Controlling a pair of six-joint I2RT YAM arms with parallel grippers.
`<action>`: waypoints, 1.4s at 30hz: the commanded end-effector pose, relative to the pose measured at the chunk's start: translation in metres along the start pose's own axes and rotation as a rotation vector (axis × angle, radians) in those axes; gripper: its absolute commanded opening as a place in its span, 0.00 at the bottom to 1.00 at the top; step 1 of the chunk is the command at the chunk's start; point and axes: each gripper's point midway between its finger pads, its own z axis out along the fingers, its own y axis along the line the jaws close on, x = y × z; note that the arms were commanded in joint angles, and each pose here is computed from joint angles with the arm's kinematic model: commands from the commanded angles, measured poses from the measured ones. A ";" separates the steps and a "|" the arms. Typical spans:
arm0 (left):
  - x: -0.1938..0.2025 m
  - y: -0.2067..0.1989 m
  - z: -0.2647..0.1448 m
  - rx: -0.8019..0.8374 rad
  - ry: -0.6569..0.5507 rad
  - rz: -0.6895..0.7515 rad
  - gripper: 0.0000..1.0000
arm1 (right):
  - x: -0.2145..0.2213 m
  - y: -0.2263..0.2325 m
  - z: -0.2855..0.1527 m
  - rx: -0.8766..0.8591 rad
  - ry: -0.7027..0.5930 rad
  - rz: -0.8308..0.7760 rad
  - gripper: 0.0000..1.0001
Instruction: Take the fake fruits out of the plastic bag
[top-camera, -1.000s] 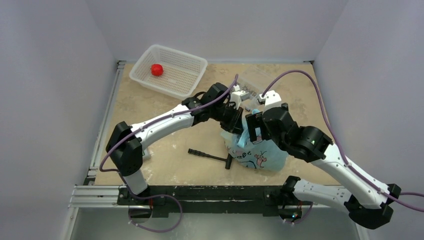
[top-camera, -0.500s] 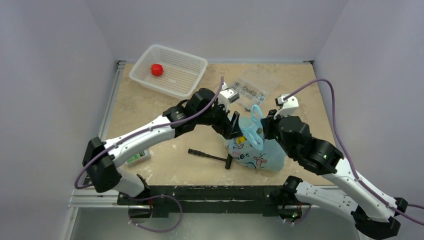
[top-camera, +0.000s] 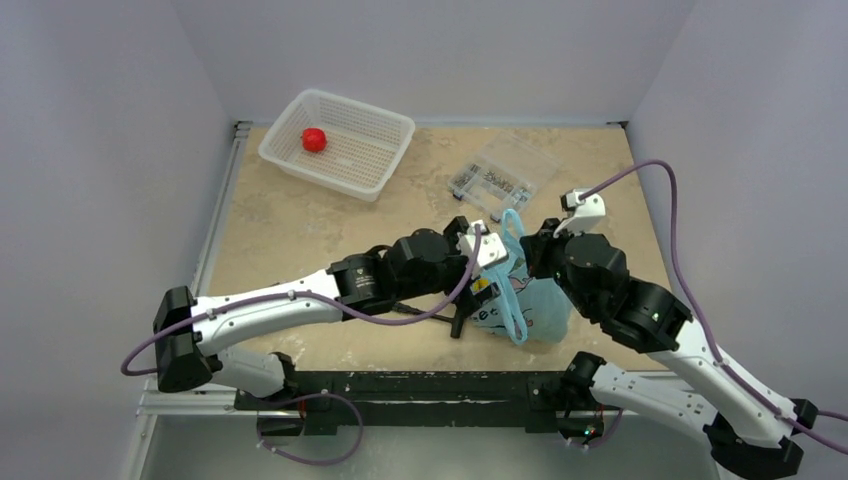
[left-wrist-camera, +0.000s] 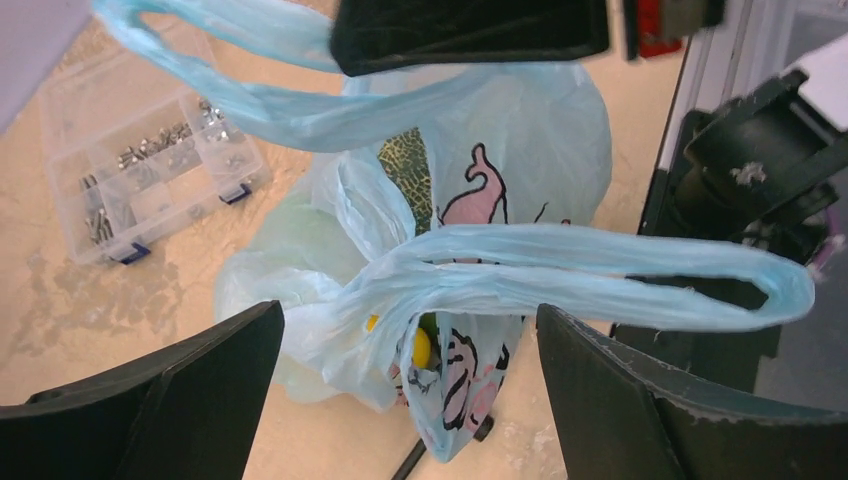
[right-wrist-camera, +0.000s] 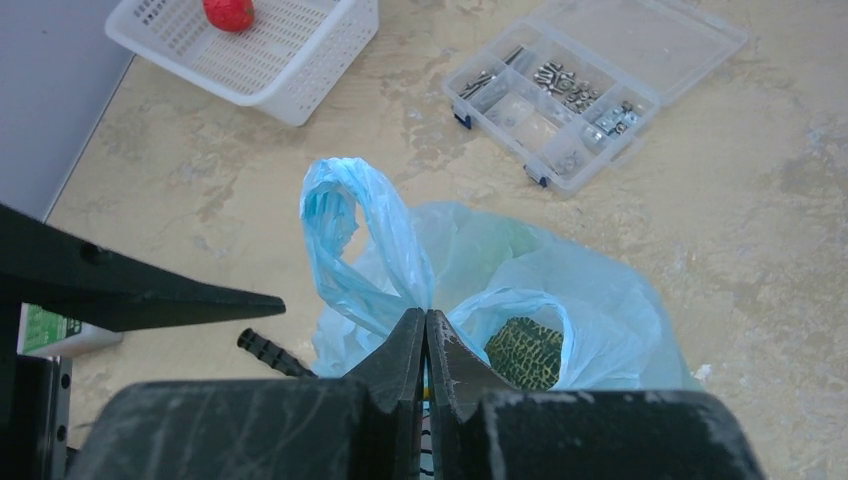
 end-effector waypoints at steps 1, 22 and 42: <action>-0.019 -0.019 -0.003 -0.021 -0.094 0.195 1.00 | -0.013 0.002 -0.007 -0.016 -0.044 0.067 0.00; -0.048 -0.018 0.012 -0.236 -0.153 0.304 0.34 | -0.005 -0.002 -0.004 -0.003 -0.051 0.097 0.00; -0.006 0.145 -0.011 -0.083 -0.225 -1.021 0.00 | -0.030 -0.117 -0.100 0.141 -0.433 0.580 0.00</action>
